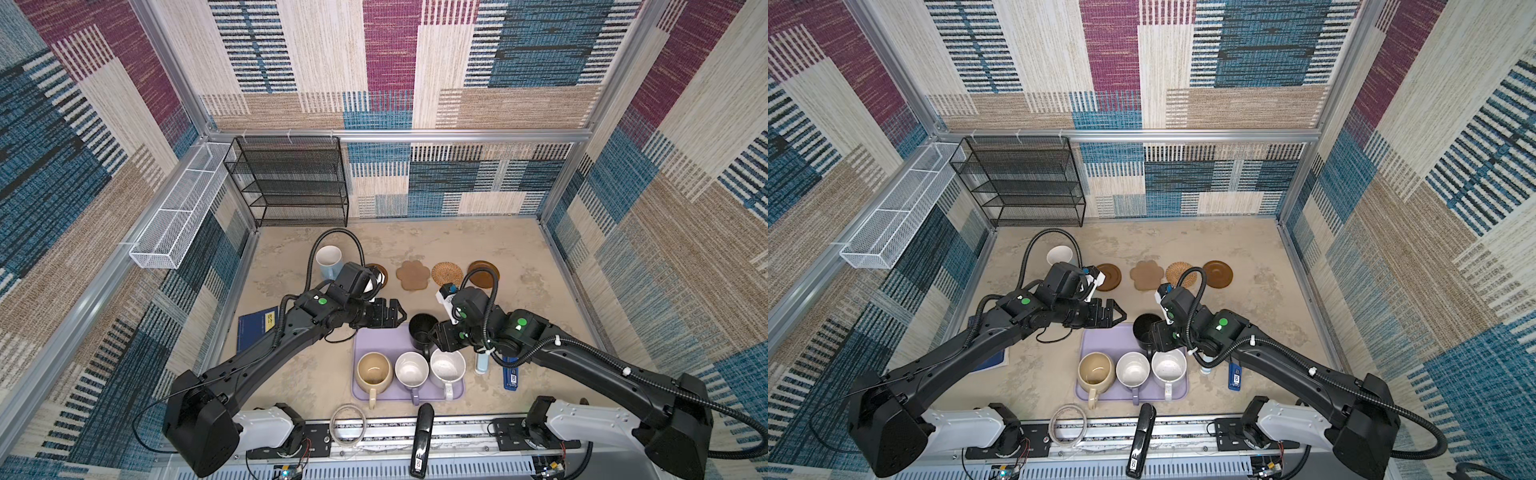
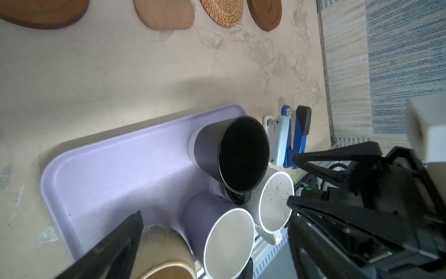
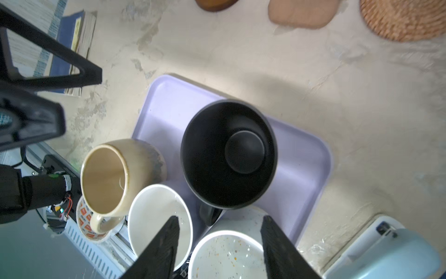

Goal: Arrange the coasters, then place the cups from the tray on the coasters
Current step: 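Move right gripper over the black mug on the tray while left gripper withdraws, then grasp the black mug rim with right gripper and lift it off the tray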

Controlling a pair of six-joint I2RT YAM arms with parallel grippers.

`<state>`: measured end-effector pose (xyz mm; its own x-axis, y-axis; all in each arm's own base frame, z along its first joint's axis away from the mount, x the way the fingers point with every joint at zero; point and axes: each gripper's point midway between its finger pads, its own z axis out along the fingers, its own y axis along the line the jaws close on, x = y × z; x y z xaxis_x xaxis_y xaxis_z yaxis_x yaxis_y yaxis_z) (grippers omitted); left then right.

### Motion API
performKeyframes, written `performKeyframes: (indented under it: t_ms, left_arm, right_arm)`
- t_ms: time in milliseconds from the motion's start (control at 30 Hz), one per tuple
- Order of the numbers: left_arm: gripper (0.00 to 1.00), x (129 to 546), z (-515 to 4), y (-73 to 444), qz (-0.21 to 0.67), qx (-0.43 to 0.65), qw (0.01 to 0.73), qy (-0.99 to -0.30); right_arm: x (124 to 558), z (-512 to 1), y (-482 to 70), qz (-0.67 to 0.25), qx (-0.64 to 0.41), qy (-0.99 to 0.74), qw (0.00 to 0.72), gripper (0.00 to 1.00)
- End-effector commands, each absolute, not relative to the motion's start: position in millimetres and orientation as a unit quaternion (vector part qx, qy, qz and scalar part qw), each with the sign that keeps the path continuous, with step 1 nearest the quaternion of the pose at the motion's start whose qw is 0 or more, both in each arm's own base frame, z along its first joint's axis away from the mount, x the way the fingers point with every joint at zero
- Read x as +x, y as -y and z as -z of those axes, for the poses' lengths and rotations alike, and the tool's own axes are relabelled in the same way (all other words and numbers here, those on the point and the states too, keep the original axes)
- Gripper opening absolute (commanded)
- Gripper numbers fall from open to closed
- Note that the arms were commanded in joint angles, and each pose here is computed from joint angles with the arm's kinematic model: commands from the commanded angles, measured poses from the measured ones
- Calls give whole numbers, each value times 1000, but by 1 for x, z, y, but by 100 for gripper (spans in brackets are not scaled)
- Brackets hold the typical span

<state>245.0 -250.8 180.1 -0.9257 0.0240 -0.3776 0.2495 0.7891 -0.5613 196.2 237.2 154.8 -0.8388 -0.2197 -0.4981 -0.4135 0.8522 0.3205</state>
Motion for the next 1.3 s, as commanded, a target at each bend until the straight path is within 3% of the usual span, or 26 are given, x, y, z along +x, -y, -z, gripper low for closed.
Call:
performKeyframes:
  t_ms: [0, 533, 1267]
  left_arm:
    - [96, 246, -186, 258, 350, 59, 191, -915]
    - [95, 239, -164, 264, 368, 42, 168, -913]
    - [94, 244, -156, 266, 368, 36, 170, -914]
  right_arm:
    - [190, -148, -245, -210, -169, -937, 220, 52]
    - [189, -124, -265, -180, -192, -941, 211, 38]
    - [219, -102, -264, -101, -178, -952, 228, 34]
